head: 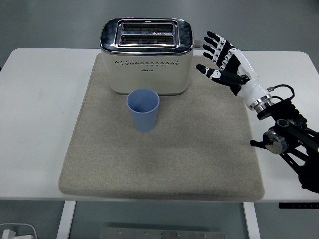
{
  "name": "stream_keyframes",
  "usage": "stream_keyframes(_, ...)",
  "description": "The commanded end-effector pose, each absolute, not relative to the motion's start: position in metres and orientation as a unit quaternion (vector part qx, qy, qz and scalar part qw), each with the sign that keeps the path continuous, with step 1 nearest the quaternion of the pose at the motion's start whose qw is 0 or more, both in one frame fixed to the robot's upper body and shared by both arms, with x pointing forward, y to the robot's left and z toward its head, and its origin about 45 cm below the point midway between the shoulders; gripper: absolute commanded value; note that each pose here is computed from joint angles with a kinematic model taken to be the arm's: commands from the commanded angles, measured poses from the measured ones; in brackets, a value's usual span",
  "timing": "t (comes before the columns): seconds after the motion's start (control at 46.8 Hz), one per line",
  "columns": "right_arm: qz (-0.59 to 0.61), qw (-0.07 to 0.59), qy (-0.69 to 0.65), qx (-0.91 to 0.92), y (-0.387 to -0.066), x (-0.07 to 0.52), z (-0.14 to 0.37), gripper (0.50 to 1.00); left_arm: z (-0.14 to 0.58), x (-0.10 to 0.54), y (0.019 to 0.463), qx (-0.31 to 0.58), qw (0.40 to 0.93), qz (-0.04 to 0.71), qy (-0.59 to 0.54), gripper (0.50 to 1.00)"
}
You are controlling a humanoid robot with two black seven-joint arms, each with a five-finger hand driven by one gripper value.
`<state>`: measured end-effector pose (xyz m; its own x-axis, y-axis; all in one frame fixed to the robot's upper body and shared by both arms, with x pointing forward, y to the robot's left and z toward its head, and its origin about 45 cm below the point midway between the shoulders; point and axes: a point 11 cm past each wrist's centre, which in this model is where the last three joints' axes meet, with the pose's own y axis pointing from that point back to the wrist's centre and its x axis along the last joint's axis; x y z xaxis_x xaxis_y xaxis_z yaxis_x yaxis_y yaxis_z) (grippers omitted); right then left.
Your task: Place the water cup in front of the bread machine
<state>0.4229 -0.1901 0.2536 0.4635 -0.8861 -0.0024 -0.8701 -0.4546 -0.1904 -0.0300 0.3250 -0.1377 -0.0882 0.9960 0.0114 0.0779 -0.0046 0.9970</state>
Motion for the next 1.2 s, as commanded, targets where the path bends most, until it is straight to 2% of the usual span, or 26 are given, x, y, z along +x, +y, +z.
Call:
stream_keyframes(0.0,-0.035,0.093,0.520,-0.848,-0.195,0.426,0.257,0.926,-0.138,-0.030,0.325,0.498,0.456,0.504,0.539,1.000)
stream_keyframes(0.171,0.030,0.113,0.520,-0.846,-0.204,0.433,0.259,0.926,-0.138,-0.030,0.325,0.498,0.456,0.504,0.539,1.000)
stream_keyframes(0.491,0.144,-0.015,0.542,-0.828,-0.213,0.467,0.260,0.926,-0.138,-0.030,0.325,0.498,0.456,0.504,0.539,1.000)
stream_keyframes(0.684,0.138,-0.009,0.559,-0.817,-0.222,0.482,0.271,0.928,-0.138,-0.030,0.325,0.498,0.456,0.504,0.539,1.000)
stream_keyframes(1.175,0.264,0.091,0.554,-0.784,-0.195,0.491,0.269,0.926,-0.138,-0.030,0.325,0.498,0.456,0.504,0.539,1.000)
